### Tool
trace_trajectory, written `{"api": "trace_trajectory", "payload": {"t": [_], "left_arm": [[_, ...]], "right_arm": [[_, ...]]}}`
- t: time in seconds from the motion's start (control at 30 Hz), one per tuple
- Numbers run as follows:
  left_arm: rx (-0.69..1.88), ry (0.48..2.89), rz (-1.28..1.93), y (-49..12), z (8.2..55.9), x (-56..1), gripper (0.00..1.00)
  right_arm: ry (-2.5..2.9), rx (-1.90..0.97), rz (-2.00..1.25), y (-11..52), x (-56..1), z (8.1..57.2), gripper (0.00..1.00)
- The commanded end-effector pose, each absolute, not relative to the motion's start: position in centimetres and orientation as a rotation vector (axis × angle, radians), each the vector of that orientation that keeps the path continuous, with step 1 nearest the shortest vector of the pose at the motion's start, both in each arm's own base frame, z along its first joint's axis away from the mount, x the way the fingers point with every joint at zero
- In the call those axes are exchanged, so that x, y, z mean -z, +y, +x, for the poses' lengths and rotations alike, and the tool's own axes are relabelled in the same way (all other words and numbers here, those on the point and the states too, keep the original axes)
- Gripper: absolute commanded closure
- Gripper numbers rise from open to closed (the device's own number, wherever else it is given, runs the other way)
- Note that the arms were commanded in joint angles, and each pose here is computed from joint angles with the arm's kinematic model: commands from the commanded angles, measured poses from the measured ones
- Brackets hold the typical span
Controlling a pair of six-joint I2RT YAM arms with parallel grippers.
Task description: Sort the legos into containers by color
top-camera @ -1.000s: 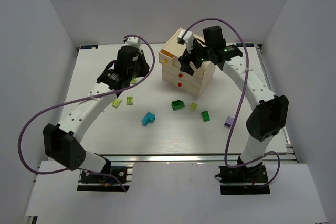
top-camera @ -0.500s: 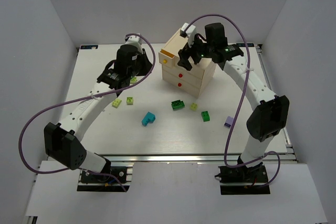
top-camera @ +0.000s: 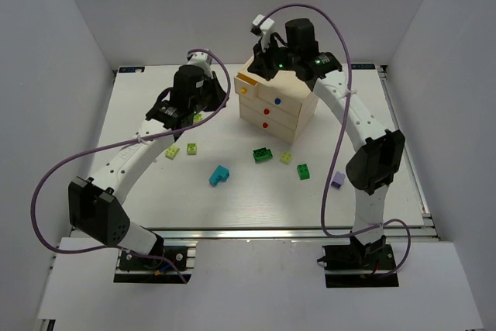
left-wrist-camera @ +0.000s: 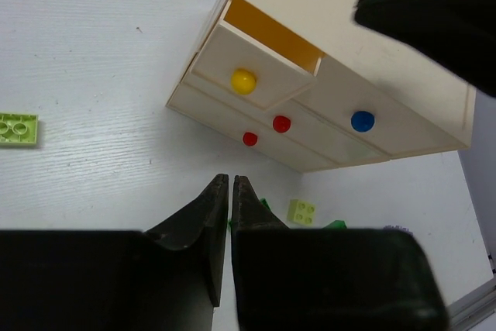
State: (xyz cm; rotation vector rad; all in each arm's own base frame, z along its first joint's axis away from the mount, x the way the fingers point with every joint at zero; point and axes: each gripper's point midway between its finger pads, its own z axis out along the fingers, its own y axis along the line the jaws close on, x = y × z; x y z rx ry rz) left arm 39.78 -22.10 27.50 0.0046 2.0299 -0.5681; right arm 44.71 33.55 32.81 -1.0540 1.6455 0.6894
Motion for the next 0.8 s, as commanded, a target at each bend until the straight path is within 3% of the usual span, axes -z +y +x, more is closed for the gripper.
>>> {"api": "trace_trajectory", "payload": {"t": [0.0,0.13,0.27,0.4,0.5,0.57,0.6,0.7,0.77], "left_arm": [[0.603,2.015,0.005,-22.4,39.8,-27.8,0.82],[0.599,2.014,0.005,-22.4,39.9,-27.7,0.81],[0.613,2.015,0.001,-22.7,40.2,-27.2,0.73],[0.701,2.032,0.007,-24.4,41.1,-26.1,0.69],[0.769,2.043,-0.015,-25.3,41.8,-25.7,0.61],[0.794,2.029,-0.029,-25.3,42.2,-25.9,0.57],[0.809,2.026,-0.037,-25.5,42.3,-26.0,0.57],[0.826,2.028,-0.035,-25.5,42.6,-25.9,0.56],[0.824,2.037,-0.040,-25.3,42.8,-25.4,0.56]], "right_arm": [[1.671,-0.689,-1.051,35.2,-32.4,44.5,0.97],[1.701,-0.610,-1.050,35.6,-30.9,45.5,0.97],[1.694,-0.606,-1.043,35.4,-30.6,45.3,0.94],[1.624,-0.554,-1.002,34.0,-33.2,44.7,0.88],[1.599,-0.524,-0.992,33.3,-35.1,44.1,0.65],[1.581,-0.478,-0.987,32.1,-36.0,43.9,0.58],[1.594,-0.433,-0.977,31.5,-35.8,44.1,0.45],[1.627,-0.347,-1.030,30.1,-34.7,43.6,0.17],[1.666,-0.294,-1.071,29.2,-33.5,43.3,0.11]]}}
